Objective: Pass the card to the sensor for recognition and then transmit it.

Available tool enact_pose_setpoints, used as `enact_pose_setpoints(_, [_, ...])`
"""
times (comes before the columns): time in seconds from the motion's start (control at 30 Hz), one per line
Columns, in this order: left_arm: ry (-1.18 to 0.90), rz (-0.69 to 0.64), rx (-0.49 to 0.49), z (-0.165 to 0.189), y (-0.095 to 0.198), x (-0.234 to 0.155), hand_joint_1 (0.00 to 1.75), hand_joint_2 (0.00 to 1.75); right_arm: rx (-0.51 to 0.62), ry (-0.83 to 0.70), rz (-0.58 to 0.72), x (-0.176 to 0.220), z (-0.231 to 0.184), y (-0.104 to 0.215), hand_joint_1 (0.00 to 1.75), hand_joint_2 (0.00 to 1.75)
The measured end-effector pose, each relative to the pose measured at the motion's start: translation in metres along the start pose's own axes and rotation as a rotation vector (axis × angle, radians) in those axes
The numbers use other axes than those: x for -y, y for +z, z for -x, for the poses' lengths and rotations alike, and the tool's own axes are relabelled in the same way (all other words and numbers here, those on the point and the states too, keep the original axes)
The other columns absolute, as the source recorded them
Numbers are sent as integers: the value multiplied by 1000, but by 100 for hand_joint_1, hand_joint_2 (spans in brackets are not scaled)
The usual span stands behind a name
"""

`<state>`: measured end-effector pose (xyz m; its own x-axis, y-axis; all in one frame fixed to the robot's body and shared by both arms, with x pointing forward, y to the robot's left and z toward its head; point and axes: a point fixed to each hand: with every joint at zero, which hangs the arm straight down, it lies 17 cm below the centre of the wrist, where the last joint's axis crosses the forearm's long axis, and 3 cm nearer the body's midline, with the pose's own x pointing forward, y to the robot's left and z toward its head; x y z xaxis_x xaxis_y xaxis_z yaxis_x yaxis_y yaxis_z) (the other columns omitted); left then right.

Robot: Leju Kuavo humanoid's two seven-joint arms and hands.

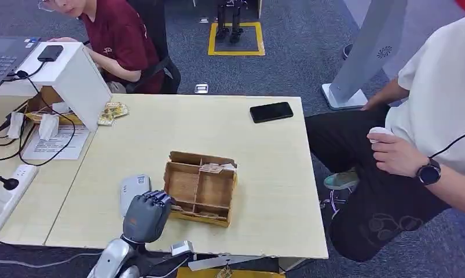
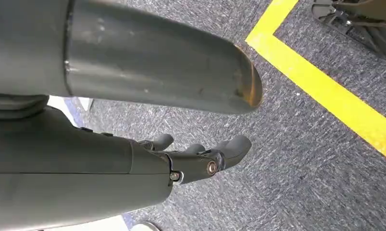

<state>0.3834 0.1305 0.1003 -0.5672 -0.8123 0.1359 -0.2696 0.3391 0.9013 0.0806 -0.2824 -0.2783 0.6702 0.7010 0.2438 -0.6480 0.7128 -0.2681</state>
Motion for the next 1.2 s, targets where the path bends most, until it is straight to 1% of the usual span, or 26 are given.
enact_pose_setpoints(0.57, [53, -29, -26, 5, -2, -6, 175, 175, 3, 3, 1, 0, 0, 0, 0, 0])
enact_pose_setpoints(0.6, [55, -30, -28, 5, -2, -6, 93, 175, 3, 2, 1, 0, 0, 0, 0, 0])
enact_pose_setpoints(0.63, [56, -30, -29, 5, -2, -6, 5, 175, 3, 2, 1, 0, 0, 0, 0, 0])
enact_pose_setpoints(0.77, [66, -31, -34, 6, -1, -6, 5, 175, 2, 2, 1, 0, 0, 0, 0, 0])
enact_pose_setpoints(0.8, [67, -31, -35, 6, -1, -5, 0, 175, 2, 2, 1, 0, 0, 0, 0, 0])
enact_pose_setpoints(1.2, [64, -28, -27, 6, 1, -5, 0, 175, -1, 0, 0, 0, 0, 0, 0, 0])
